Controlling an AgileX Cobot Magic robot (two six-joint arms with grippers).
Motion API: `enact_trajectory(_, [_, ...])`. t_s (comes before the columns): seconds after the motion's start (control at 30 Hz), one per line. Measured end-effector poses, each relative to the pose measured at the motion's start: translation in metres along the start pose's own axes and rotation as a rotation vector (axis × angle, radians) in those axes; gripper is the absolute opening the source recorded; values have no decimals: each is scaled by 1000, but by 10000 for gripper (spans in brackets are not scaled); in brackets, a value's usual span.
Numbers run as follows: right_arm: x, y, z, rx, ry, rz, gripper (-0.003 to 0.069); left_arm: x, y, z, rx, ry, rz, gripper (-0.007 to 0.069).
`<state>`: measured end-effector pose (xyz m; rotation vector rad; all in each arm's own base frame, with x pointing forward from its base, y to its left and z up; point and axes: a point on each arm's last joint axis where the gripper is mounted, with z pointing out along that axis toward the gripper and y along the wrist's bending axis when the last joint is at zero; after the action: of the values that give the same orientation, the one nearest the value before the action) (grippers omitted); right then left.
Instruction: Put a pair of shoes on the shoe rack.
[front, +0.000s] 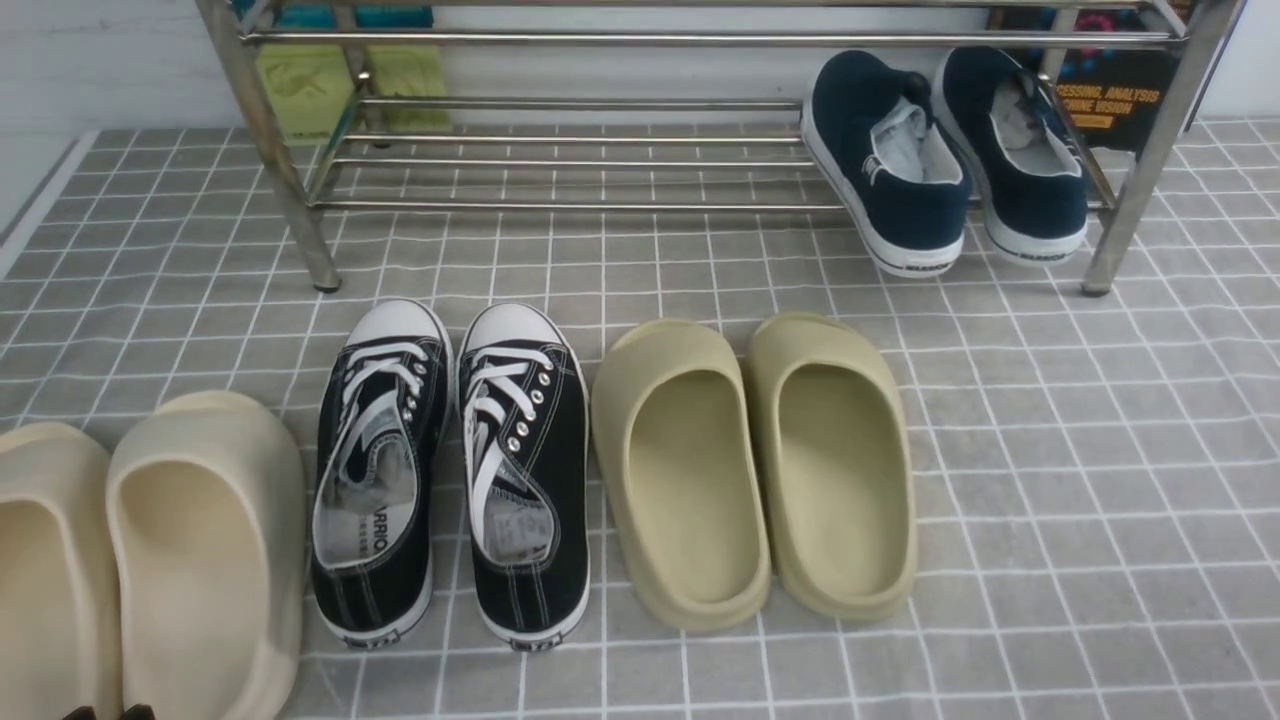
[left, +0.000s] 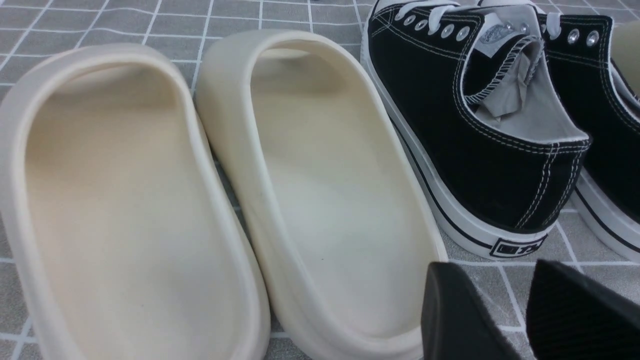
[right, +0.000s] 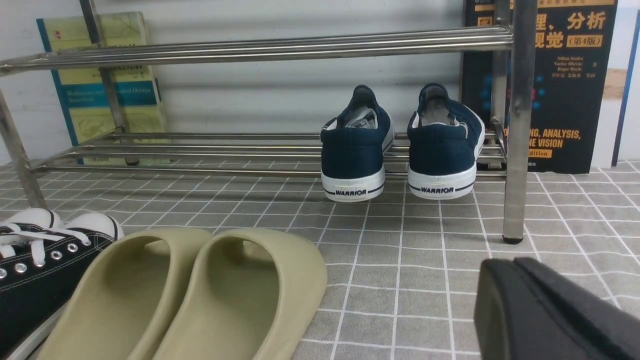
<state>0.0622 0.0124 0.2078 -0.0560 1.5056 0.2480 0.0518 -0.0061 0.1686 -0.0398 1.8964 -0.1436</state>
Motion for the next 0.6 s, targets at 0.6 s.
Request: enact_trajectory(0.6, [29, -14, -13, 239, 282, 126, 11, 0, 0, 0, 0, 0, 1, 239])
